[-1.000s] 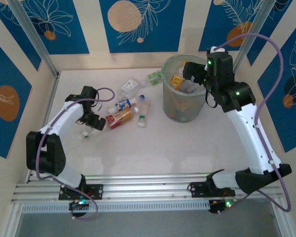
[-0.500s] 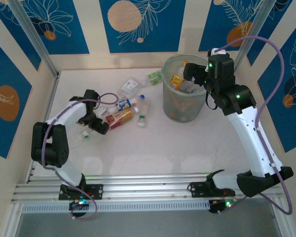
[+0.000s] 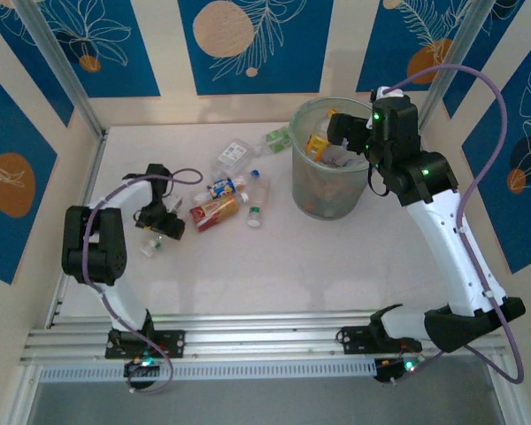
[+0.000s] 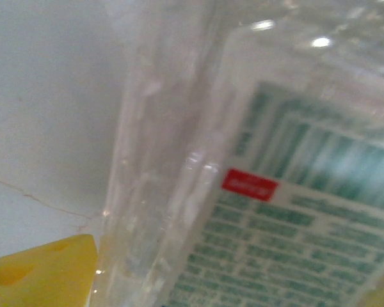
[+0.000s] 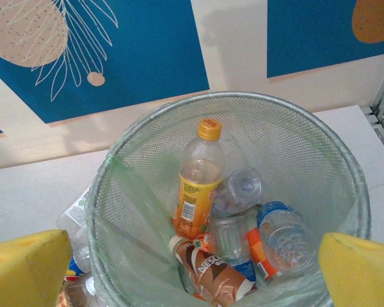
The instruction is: Put the plastic bottles in the bin
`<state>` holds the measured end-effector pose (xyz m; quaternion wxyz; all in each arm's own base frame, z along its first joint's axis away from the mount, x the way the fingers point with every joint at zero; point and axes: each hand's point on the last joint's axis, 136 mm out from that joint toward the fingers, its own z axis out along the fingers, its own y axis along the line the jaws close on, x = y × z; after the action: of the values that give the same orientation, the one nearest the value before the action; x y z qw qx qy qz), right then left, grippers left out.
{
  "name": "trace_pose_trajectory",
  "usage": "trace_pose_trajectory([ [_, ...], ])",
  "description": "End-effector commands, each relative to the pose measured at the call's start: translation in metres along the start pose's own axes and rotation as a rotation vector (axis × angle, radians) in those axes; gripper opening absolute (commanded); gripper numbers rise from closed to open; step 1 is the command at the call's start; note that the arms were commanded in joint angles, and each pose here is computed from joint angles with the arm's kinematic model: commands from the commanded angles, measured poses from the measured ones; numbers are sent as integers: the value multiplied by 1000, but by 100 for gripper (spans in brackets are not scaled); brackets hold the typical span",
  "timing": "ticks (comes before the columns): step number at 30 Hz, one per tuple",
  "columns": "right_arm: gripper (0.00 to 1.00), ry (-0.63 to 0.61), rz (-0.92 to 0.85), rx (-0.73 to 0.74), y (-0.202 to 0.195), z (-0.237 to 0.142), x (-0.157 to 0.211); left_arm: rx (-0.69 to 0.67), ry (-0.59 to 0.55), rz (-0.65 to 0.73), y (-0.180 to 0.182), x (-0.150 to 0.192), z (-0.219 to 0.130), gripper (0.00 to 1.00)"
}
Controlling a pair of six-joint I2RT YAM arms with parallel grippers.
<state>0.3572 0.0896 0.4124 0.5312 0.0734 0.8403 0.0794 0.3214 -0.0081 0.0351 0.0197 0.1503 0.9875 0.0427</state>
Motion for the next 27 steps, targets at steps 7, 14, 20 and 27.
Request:
trace_pose_trajectory([
  [7, 99, -4, 3, -38, 10, 4, 1, 6, -14, -69, 9, -10, 5, 61],
  [14, 99, 10, -1, -74, 19, 3, 4, -17, -49, -78, 14, -11, -12, 53],
  [20, 99, 38, 22, -148, 31, -4, 11, 12, -181, -85, 10, -20, -55, 51],
  [27, 99, 99, 65, -278, 50, -13, 25, 84, -472, -99, -6, -39, -137, 50],
])
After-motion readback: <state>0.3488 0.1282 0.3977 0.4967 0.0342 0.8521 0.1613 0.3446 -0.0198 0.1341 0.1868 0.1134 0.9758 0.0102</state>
